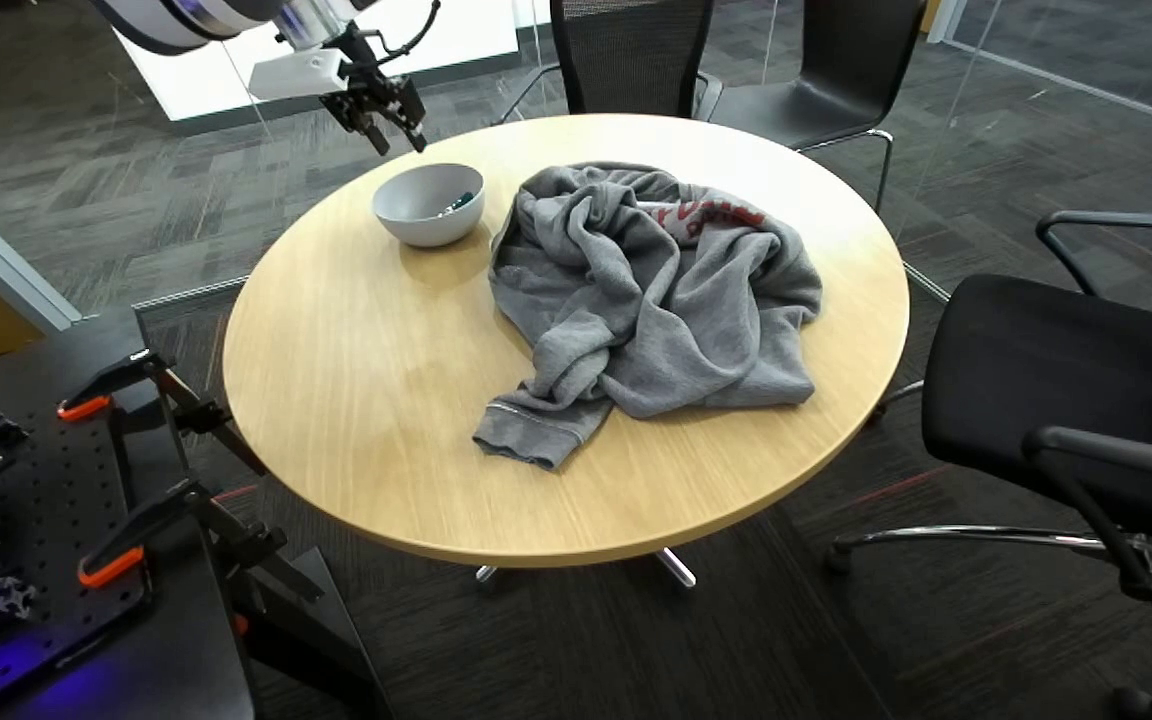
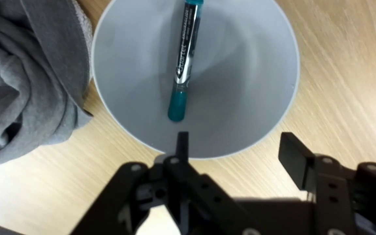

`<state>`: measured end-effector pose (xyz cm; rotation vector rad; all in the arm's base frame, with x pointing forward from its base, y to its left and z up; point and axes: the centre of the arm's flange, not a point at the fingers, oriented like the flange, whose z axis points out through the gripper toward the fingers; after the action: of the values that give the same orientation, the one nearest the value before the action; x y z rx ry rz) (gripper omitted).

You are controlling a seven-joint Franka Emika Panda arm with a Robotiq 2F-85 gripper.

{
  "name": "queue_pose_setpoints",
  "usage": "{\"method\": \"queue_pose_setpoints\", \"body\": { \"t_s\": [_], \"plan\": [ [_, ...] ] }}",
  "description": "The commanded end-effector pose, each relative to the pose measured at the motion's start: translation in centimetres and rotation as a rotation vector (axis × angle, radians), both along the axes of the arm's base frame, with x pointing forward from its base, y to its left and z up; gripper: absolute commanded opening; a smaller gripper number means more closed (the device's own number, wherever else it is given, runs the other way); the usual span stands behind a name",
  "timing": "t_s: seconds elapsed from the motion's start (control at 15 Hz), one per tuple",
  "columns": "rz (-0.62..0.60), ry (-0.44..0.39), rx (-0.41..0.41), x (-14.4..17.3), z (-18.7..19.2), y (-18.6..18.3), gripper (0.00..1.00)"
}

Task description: Put the marker in the bowl

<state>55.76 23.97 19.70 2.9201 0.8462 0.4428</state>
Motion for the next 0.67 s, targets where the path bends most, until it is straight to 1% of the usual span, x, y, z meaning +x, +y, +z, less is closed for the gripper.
{"method": "queue_pose_setpoints", "body": {
  "t_s": [0.0,0.13,0.33,0.6],
  "plan": [
    [-0.010,-0.059,0.016,-5.3,3.9,0.2,0.99],
    [-0.006,-0.076,0.037,-7.9,5.1,0.8,1.00],
    [0.006,-0.107,0.044,-11.5,6.2,1.4,1.00],
    [0.030,-0.141,0.052,-14.1,6.5,1.8,1.00]
  ]
}}
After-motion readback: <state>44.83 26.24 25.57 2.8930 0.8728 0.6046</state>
